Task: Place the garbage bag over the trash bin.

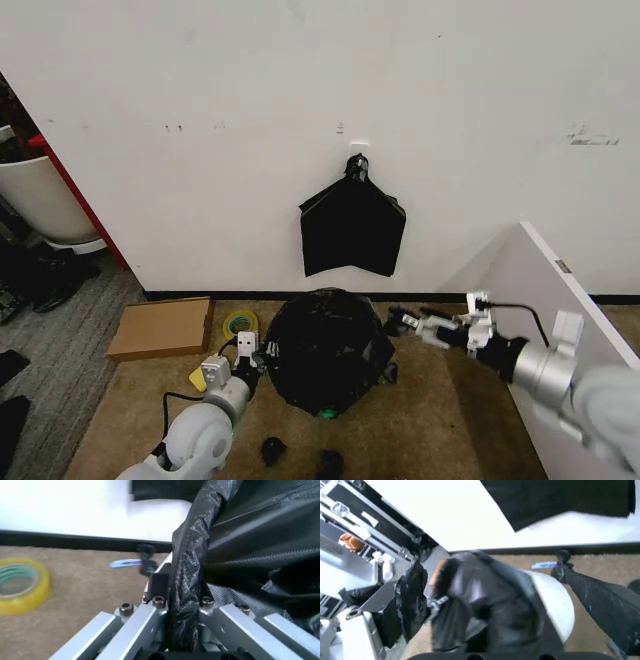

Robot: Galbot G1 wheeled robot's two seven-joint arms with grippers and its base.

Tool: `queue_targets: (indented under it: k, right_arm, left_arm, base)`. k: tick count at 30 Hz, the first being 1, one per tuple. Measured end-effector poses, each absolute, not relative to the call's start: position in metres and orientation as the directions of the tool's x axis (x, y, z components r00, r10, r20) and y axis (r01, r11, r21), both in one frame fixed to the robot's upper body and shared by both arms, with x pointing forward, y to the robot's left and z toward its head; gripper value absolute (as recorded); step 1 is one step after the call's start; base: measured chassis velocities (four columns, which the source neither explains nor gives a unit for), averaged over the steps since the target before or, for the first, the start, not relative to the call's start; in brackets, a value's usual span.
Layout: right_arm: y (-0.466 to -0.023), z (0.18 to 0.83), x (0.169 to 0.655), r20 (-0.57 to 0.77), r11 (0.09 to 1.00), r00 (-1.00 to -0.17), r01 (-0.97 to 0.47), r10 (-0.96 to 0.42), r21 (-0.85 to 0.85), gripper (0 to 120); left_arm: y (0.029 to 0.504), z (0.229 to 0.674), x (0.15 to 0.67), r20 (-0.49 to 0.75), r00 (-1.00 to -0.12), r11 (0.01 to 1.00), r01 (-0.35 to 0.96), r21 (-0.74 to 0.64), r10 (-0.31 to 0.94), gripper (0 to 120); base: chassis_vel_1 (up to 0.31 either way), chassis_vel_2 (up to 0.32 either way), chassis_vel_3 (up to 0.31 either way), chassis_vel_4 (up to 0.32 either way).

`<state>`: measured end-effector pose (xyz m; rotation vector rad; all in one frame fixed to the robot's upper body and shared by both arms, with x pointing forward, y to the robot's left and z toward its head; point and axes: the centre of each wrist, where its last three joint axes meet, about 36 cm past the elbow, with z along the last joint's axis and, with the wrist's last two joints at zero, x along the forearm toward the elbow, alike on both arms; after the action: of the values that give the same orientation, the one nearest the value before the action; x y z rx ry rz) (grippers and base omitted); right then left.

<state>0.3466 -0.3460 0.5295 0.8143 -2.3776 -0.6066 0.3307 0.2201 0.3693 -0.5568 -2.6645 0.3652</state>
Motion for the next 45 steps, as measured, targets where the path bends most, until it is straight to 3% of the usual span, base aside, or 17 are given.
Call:
queue_targets:
  k: [8, 16, 32, 38, 40, 45]
  right_arm:
    - [-0.362, 0.501, 0.383, 0.37, 0.69, -0.627, -0.399, -0.686, 0.604, 100]
    - [-0.371, 0.49, 0.397, 0.379, 0.686, -0.613, -0.399, -0.693, 0.609, 99]
    - [-0.37, 0.48, 0.4, 0.383, 0.678, -0.594, -0.416, -0.707, 0.606, 45]
    - [-0.379, 0.483, 0.397, 0.358, 0.667, -0.61, -0.406, -0.707, 0.625, 67]
    - [-0.38, 0.483, 0.396, 0.357, 0.665, -0.61, -0.406, -0.708, 0.627, 68]
    - [-0.382, 0.482, 0.392, 0.328, 0.637, -0.605, -0.412, -0.726, 0.652, 90]
  left_arm:
    - [0.216, 0.379, 0.327, 0.271, -0.816, 0.842, 0.411, -0.349, 0.511, 1]
    - [0.214, 0.379, 0.326, 0.264, -0.815, 0.837, 0.415, -0.357, 0.516, 1]
    - [0.213, 0.38, 0.328, 0.266, -0.824, 0.842, 0.391, -0.372, 0.5, 1]
    - [0.213, 0.381, 0.328, 0.265, -0.823, 0.839, 0.387, -0.383, 0.501, 1]
    - [0.213, 0.382, 0.328, 0.265, -0.824, 0.839, 0.387, -0.383, 0.501, 1]
    - [0.212, 0.382, 0.328, 0.264, -0.824, 0.838, 0.385, -0.388, 0.501, 1]
  base:
    - [0.0, 0.0, 0.0, 0.0]
    - [0.0, 0.0, 0.0, 0.0]
    - [0.0, 0.0, 0.0, 0.0]
    - [0.0, 0.0, 0.0, 0.0]
    - [0.0, 0.0, 0.0, 0.0]
    - [0.0, 0.0, 0.0, 0.0]
